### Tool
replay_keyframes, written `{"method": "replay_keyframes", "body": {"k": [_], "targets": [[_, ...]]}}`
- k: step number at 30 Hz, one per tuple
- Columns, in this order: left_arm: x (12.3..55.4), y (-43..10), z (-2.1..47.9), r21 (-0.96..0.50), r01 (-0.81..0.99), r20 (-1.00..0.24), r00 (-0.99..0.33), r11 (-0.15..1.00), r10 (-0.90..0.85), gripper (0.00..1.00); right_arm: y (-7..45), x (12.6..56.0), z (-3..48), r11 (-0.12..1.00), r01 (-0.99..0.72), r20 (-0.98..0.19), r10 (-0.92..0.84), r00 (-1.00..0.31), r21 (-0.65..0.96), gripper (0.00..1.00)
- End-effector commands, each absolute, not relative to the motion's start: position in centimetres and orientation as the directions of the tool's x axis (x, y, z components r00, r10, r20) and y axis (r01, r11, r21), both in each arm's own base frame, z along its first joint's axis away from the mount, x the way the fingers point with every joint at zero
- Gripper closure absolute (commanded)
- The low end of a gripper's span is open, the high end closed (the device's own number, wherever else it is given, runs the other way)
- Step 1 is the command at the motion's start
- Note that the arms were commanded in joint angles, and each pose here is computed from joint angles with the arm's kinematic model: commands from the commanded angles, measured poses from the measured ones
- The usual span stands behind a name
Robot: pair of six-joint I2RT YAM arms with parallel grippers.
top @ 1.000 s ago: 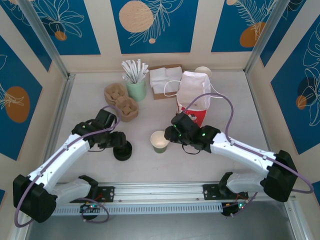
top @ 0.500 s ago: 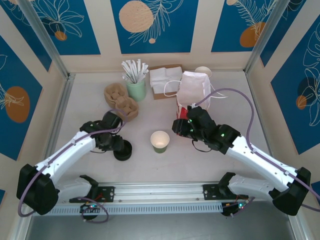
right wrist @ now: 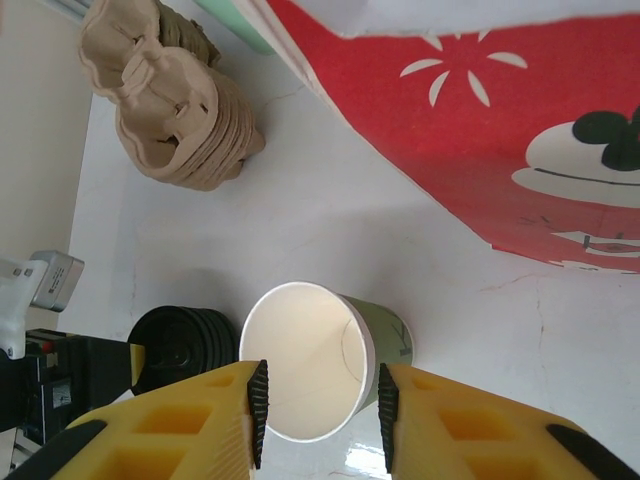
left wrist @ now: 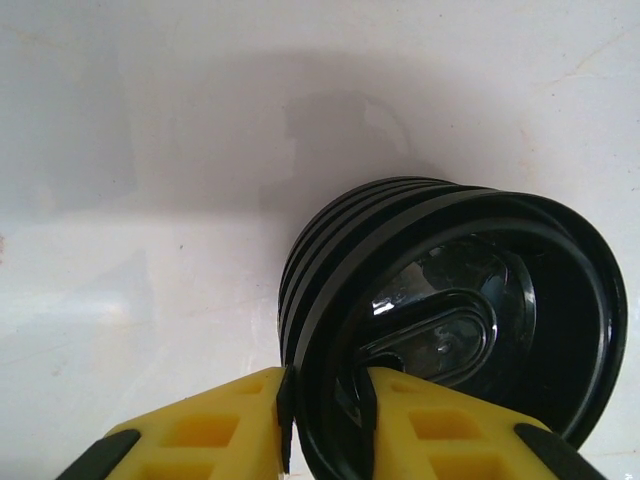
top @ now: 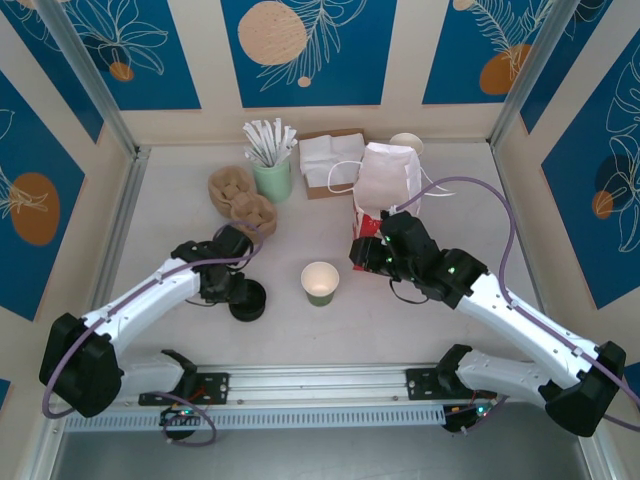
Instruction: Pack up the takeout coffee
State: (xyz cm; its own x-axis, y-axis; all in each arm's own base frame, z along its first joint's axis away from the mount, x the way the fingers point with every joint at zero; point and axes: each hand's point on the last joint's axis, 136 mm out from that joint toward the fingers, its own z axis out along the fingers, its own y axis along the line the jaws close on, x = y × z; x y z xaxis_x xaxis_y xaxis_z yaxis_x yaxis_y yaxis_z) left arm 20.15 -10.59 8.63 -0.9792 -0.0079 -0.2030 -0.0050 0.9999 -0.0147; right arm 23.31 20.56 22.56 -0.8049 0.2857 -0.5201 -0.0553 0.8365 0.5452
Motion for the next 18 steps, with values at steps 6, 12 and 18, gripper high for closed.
{"method": "replay_keyframes", "body": {"k": [6, 12, 18], "targets": [[20.4, -10.6, 8.7, 0.015, -0.005, -0.214, -0.977, 1.0, -0.002, 0.79, 20.2, 23.0, 23.5, 0.828, -0.078, -0.526, 0.278, -0.804, 0.556, 0.63], [21.0, -10.5, 10.7, 0.012, -0.008, -0.261, -0.965, 1.0, -0.005, 0.84, 21.1, 22.6, 24.1, 0.793, -0.116, -0.512, 0.267, -0.816, 0.598, 0.63], [21.4, -10.7, 13.4, -0.021, -0.009, -0.309, -0.951, 1.0, -0.015, 0.84, 23.7, 21.3, 25.2, 0.7, -0.216, -0.491, 0.217, -0.844, 0.68, 0.63]]}}
